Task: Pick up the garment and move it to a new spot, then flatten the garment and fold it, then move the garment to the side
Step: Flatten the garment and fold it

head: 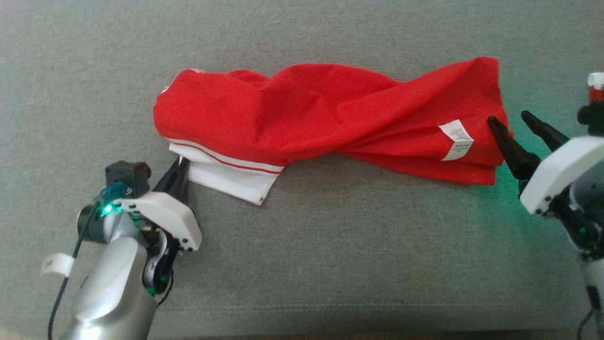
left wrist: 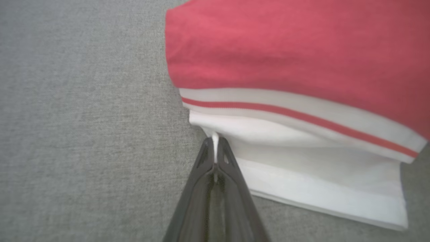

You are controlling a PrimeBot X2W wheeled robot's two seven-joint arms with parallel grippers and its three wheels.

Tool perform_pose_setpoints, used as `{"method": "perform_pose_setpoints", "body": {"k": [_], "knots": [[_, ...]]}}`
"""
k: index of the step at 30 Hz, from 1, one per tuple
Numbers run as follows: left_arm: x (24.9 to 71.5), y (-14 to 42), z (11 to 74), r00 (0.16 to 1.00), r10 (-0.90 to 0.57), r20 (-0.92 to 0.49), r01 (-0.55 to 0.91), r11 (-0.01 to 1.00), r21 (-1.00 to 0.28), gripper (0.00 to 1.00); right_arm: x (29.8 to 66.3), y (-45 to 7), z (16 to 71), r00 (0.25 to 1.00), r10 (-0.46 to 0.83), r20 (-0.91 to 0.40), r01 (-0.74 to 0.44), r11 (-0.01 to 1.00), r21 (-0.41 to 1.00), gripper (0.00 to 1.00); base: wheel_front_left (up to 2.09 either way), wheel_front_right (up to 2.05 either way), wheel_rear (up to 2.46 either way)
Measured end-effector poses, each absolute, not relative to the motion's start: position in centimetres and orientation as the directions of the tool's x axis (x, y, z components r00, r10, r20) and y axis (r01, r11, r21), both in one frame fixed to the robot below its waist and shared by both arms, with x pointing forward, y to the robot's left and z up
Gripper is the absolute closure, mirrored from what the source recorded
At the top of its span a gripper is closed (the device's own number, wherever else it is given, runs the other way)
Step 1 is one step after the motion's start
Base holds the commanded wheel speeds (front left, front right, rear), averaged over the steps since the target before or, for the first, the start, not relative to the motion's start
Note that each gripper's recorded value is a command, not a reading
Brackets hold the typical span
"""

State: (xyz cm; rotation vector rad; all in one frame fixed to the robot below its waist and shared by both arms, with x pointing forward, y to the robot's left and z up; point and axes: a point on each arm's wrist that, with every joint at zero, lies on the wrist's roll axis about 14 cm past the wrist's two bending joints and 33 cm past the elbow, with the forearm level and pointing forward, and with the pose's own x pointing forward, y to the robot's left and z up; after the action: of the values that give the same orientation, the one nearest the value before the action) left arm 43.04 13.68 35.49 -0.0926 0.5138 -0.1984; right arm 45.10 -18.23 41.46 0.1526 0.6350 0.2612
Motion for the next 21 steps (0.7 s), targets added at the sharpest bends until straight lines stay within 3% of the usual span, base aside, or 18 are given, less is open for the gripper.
{"method": "perform_pose_setpoints", "body": {"k": [9, 10, 11, 12, 19, 21], "knots": [[43.3, 13.7, 35.4, 0.861, -0.204, -0.465, 0.155, 0.978, -0.141, 1.0, 45.9, -16.9, 39.5, 0.649, 0.35, -0.675, -0.253, 0.937, 0.243, 0.0, 0.0, 0.0, 0.0], [43.3, 13.7, 35.4, 0.864, -0.203, -0.462, 0.154, 0.978, -0.141, 1.0, 45.9, -16.8, 39.5, 0.646, 0.355, -0.676, -0.256, 0.935, 0.246, 0.11, 0.0, 0.0, 0.0], [43.3, 13.7, 35.4, 0.864, -0.202, -0.461, 0.153, 0.978, -0.142, 1.0, 45.9, -16.7, 39.5, 0.644, 0.358, -0.676, -0.259, 0.933, 0.248, 0.62, 0.0, 0.0, 0.0], [43.4, 13.7, 35.4, 0.864, -0.202, -0.461, 0.153, 0.978, -0.142, 1.0, 46.0, -16.7, 39.5, 0.641, 0.361, -0.677, -0.266, 0.932, 0.245, 1.0, 0.0, 0.0, 0.0], [43.9, 13.8, 36.6, 0.898, -0.194, -0.395, 0.15, 0.979, -0.139, 1.0, 46.6, -15.6, 41.2, 0.678, 0.405, -0.613, -0.303, 0.914, 0.269, 1.0, 0.0, 0.0, 0.0], [44.6, 14.0, 38.6, 0.933, -0.172, -0.315, 0.137, 0.982, -0.132, 1.0, 47.0, -15.5, 43.1, 0.731, 0.412, -0.544, -0.326, 0.911, 0.252, 1.0, 0.0, 0.0, 0.0]]}}
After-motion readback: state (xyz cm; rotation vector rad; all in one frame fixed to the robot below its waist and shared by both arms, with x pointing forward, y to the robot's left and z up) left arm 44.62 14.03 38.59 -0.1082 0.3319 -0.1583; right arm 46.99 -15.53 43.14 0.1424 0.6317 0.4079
